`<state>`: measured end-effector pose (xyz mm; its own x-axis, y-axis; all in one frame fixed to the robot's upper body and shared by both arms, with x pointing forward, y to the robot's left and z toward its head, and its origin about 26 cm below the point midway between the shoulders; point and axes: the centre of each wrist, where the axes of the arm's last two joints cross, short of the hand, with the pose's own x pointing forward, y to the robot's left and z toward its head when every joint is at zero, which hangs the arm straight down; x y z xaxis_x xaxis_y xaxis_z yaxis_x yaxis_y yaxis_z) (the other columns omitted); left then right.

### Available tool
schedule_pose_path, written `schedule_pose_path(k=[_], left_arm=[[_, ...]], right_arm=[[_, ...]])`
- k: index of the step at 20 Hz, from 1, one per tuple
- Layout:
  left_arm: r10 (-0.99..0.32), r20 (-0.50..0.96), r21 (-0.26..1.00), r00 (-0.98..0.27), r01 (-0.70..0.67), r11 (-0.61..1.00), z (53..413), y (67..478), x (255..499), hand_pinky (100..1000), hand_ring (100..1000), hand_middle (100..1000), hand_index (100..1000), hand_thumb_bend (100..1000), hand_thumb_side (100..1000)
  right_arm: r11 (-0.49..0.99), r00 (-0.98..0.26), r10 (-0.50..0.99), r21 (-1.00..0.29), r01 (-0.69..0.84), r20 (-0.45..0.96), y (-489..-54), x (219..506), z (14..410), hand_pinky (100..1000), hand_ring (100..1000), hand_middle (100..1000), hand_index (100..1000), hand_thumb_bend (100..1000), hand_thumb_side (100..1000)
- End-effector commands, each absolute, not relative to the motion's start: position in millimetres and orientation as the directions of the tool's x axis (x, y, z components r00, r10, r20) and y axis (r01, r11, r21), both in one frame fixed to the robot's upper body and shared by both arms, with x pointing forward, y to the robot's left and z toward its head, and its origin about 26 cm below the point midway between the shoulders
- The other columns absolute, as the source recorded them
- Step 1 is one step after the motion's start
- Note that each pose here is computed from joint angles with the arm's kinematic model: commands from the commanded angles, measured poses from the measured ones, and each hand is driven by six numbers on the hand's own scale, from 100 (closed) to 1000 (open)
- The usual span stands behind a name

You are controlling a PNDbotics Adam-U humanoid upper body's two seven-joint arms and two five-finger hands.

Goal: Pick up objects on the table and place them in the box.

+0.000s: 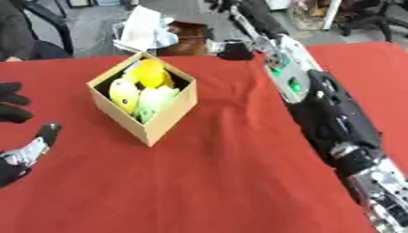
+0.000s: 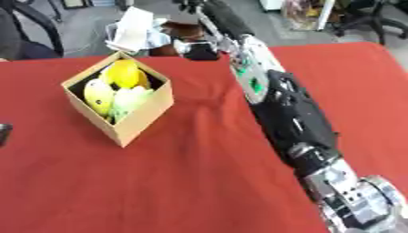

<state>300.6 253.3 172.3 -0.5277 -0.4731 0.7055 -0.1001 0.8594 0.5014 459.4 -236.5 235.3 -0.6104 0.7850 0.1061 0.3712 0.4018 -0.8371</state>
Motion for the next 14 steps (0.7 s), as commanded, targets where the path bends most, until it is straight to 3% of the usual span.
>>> schedule_pose_path(k=[1,5,14], left_arm=[[-0.479,0.699,0.491,-0.531,-0.131,0.861,174.9,257.4,300.6,631,586,598,796,504,291],[-0.469,0.722,0.455,-0.509,-0.162,0.876,168.8,262.1,299.6,627,589,600,790,520,305],[-0.415,0.770,0.374,-0.485,-0.184,0.909,149.9,260.9,296.8,627,591,602,786,520,323]], right_arm=[[0.447,-0.633,0.770,-0.776,0.445,0.080,-246.8,443.7,253.9,604,741,722,916,100,373],[0.526,-0.629,0.762,-0.715,0.460,0.156,-256.9,425.7,241.8,633,753,710,917,100,416],[0.704,-0.556,0.686,-0.618,0.349,0.468,-262.4,385.8,192.8,628,754,698,876,100,413]])
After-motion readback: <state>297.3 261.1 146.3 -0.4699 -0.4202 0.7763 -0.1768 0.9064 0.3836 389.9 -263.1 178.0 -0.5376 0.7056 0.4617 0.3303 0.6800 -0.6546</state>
